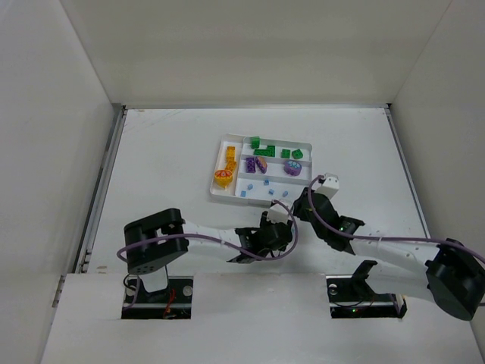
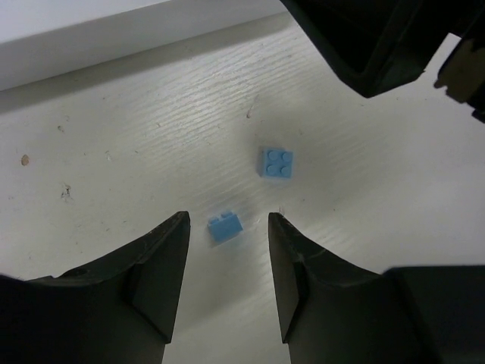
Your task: Sort the legos into containers by color
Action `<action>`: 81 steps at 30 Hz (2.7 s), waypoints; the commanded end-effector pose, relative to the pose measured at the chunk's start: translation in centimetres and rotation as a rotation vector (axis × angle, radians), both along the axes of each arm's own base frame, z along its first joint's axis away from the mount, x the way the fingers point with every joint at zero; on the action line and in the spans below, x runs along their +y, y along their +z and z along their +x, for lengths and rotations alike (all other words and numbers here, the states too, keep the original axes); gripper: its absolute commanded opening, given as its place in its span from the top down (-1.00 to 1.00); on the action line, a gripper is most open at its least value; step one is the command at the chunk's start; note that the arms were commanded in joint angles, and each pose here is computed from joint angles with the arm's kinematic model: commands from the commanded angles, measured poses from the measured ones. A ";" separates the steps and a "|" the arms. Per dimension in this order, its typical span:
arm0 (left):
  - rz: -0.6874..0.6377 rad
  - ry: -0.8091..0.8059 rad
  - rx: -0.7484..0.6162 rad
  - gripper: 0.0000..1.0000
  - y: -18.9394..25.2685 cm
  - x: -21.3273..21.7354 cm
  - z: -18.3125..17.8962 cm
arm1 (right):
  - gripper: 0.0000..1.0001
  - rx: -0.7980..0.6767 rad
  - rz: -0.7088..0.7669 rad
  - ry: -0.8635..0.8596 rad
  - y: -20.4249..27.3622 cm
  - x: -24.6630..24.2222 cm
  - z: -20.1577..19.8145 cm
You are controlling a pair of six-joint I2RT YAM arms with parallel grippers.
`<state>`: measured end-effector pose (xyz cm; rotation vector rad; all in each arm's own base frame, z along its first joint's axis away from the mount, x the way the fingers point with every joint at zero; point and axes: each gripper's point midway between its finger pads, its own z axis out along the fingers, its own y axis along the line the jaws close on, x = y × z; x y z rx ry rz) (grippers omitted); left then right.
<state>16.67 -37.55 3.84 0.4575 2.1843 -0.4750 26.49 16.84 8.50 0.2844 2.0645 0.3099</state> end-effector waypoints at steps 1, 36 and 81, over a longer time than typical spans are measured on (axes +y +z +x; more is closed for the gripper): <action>-0.018 0.022 -0.015 0.18 1.0 -1.0 0.5 | 0.09 -0.006 0.016 -0.019 0.1 -0.4 0.1; -0.221 0.288 -0.173 0.69 10.5 7.2 12.3 | 0.04 0.244 -0.072 0.153 -4.2 4.3 -6.4; -0.201 0.631 -0.148 -1.00 7.4 22.8 12.4 | -0.12 -0.143 0.086 0.098 6.4 4.5 4.4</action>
